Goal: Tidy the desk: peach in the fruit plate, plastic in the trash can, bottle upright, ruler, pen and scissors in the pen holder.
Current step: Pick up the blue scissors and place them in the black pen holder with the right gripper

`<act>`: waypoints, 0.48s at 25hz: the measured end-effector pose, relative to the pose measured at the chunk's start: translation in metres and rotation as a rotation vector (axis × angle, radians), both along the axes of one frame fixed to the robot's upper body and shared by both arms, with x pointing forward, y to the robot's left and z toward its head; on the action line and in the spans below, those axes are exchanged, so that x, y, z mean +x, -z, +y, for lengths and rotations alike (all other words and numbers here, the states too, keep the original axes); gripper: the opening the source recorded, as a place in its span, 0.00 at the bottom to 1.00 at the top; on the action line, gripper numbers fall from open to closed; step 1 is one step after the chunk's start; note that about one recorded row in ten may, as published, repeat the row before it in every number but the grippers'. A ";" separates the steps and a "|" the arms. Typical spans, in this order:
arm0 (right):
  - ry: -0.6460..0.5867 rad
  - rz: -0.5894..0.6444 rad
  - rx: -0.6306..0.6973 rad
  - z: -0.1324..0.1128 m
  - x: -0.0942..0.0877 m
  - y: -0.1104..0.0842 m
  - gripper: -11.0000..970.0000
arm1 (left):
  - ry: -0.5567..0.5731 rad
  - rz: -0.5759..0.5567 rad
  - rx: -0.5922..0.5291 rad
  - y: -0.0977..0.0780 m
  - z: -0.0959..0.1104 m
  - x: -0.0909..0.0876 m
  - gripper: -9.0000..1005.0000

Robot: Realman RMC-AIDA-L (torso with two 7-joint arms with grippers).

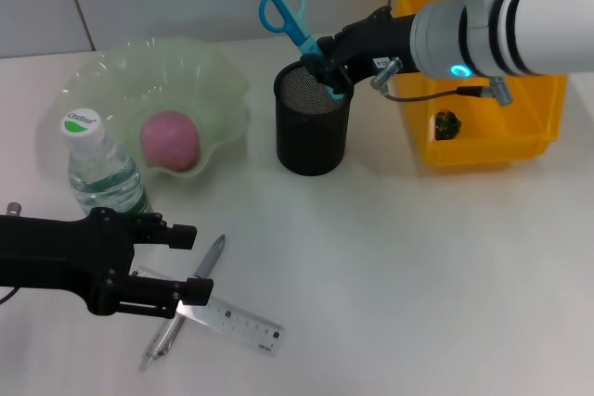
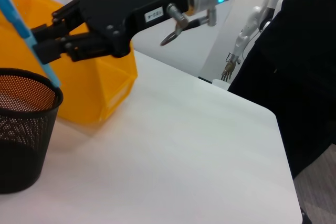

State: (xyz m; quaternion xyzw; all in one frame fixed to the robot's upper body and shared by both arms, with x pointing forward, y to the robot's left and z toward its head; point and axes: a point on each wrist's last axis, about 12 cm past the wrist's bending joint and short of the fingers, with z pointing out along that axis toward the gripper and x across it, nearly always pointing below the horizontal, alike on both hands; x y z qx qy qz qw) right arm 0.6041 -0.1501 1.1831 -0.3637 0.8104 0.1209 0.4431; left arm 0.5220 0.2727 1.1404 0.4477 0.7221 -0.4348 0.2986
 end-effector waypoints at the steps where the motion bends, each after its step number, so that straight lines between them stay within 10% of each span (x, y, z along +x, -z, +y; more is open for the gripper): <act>1: 0.003 -0.004 0.009 0.000 0.001 0.002 0.24 | 0.000 0.000 0.000 0.000 0.000 0.000 0.78; 12: 0.031 0.001 0.067 0.001 0.010 0.030 0.24 | 0.001 0.000 -0.001 0.000 -0.001 0.001 0.78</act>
